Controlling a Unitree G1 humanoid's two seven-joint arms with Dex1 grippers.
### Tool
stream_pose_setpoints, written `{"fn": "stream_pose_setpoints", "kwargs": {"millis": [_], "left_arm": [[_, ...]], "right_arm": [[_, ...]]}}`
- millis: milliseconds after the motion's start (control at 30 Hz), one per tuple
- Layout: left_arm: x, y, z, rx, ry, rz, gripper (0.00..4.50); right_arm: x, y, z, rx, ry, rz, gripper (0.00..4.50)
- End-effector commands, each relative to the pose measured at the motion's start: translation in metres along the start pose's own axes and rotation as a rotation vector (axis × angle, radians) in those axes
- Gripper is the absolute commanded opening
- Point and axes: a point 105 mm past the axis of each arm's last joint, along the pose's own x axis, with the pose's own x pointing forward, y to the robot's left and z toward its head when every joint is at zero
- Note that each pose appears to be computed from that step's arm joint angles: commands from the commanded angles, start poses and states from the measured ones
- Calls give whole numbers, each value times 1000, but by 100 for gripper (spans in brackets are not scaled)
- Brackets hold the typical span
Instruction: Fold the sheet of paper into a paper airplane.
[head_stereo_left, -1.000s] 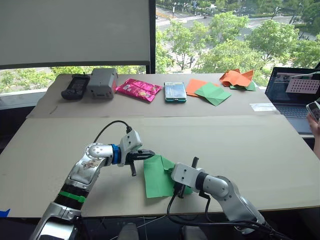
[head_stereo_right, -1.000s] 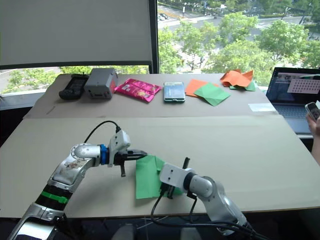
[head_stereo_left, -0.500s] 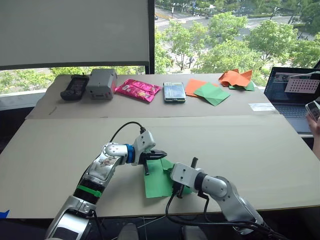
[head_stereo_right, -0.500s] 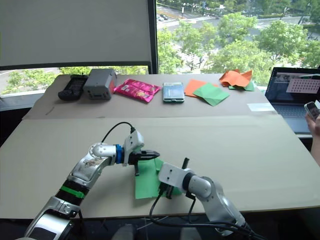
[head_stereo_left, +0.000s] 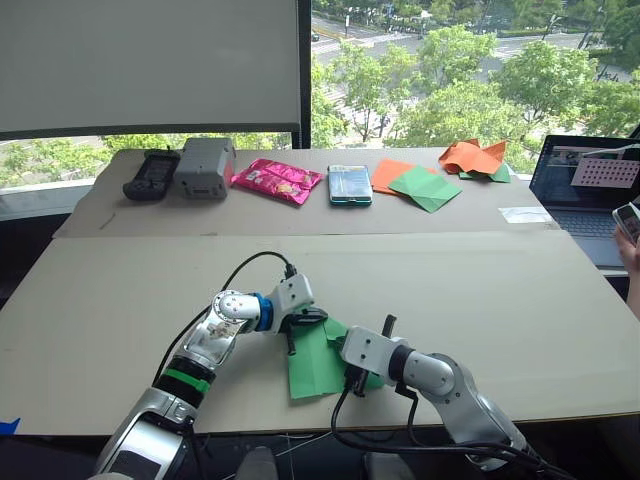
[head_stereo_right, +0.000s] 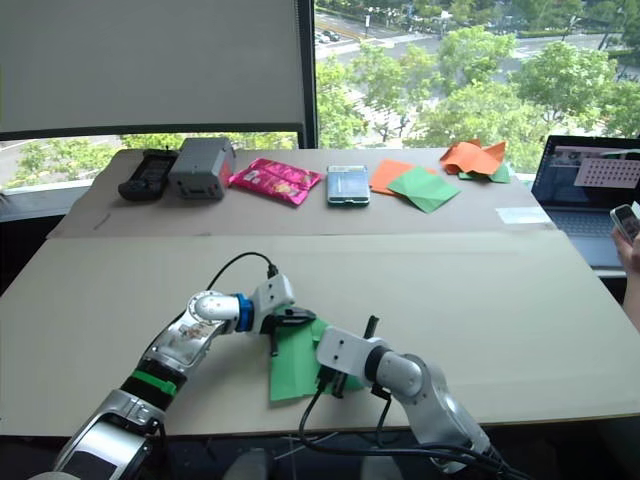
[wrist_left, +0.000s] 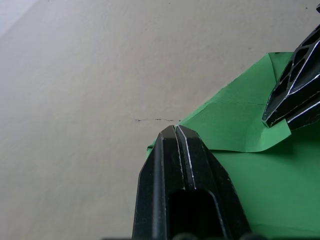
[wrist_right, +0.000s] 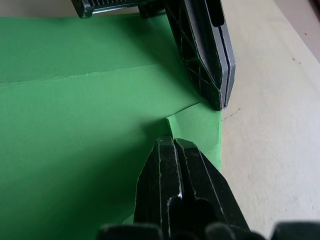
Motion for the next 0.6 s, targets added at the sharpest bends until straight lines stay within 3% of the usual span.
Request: {"fn": "stream_pose_setpoints", "kwargs": {"millis": [33,300,533,600], "left_arm": [[4,2,0,26,22,6,0],[3,0,-15,48,98,-21,0],[2,0,-17,55,105,-24,0],[2,0,-18,57,107,-23,0]], "right_arm": [[0,3,4,1,-12,16,3],[-2,1,6,-11,-13,17,3],[-8,-12,18,90,-75,-17,240],[-14,-22,29,157,-133,-26,264]]}}
